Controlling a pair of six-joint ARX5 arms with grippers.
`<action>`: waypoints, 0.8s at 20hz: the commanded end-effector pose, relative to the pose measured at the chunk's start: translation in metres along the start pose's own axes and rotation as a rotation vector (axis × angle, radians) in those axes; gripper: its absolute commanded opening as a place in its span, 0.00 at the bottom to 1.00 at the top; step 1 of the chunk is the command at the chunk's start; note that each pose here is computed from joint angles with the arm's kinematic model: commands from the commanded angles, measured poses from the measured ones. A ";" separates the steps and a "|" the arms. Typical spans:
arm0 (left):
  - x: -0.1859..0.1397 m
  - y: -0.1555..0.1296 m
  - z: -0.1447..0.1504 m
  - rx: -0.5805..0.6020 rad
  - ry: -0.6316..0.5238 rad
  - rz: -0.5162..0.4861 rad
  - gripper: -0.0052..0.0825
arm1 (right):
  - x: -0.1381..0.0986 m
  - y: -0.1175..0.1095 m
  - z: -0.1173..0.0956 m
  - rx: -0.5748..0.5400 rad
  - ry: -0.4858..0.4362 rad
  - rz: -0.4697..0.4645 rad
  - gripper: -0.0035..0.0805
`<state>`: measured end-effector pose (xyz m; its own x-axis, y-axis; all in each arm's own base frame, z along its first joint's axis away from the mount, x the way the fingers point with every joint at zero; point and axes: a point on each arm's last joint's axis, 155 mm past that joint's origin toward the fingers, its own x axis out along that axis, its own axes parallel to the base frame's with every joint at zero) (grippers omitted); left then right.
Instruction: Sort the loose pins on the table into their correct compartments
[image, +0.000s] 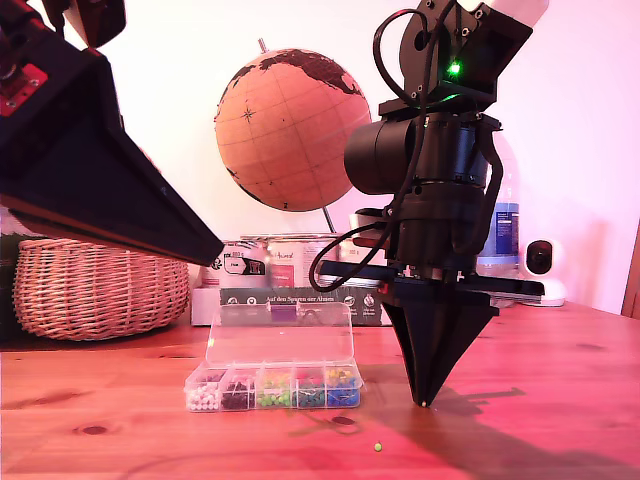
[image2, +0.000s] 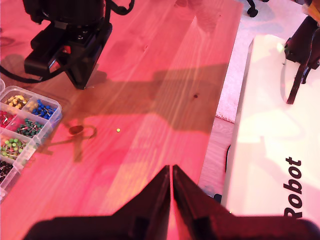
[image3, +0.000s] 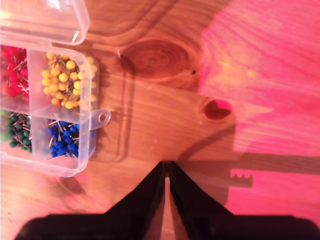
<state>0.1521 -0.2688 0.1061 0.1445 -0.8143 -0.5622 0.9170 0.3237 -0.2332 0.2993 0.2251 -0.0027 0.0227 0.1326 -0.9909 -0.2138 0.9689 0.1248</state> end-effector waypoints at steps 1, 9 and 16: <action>0.002 0.000 -0.005 -0.008 0.012 -0.005 0.04 | 0.011 -0.001 -0.004 -0.022 0.029 -0.010 0.03; 0.002 0.000 -0.005 -0.008 0.012 -0.005 0.04 | 0.000 0.003 0.001 -0.032 0.030 -0.010 0.03; 0.002 0.000 -0.005 -0.008 0.012 -0.005 0.04 | -0.020 0.022 0.020 -0.079 -0.023 0.021 0.03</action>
<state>0.1520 -0.2688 0.1061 0.1443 -0.8141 -0.5625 0.9169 0.3238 -0.2334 0.3162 0.2405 0.0270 0.0552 0.1608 -0.9854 -0.2705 0.9525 0.1403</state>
